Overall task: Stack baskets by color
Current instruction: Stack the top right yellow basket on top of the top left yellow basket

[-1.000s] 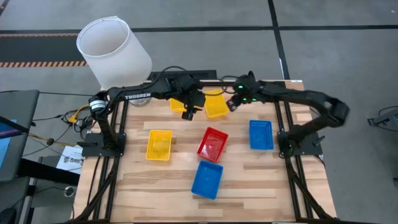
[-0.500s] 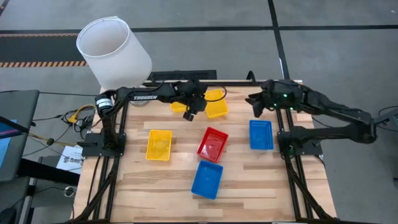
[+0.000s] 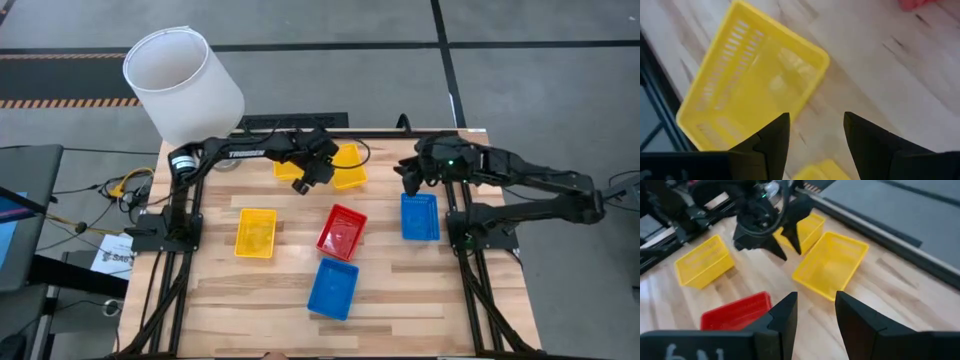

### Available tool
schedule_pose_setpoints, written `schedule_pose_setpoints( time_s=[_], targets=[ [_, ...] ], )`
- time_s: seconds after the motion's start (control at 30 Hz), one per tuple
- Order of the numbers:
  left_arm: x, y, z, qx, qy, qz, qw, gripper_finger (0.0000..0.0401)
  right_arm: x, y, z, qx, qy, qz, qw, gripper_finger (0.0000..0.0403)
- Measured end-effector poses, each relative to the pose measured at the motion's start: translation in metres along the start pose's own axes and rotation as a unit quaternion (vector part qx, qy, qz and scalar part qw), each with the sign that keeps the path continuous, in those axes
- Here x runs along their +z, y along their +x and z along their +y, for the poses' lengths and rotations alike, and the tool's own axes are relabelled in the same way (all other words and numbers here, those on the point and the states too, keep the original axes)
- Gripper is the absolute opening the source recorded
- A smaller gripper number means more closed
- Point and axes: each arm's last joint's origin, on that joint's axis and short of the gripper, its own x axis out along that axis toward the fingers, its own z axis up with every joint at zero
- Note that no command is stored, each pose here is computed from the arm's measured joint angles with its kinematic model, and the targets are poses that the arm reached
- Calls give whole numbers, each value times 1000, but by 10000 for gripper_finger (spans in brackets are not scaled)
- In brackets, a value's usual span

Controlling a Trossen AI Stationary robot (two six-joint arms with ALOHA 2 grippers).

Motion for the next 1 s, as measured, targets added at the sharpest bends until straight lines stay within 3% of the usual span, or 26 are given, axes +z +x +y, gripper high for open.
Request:
schedule_pose_setpoints(
  time_s=[0.3,0.5,0.77,1.0],
  targets=[
    [1,22,12,9,15,20,1000,176,-1,13,3,-8,-5,20,1000,157],
    [-1,28,10,-14,30,29,999,167,-1,13,3,-10,-6,23,1000,157],
    [4,30,8,-13,32,40,999,128,-3,12,7,3,-10,23,1000,157],
    [6,29,13,7,48,29,998,59,-5,11,12,16,-17,26,999,157]
  ],
)
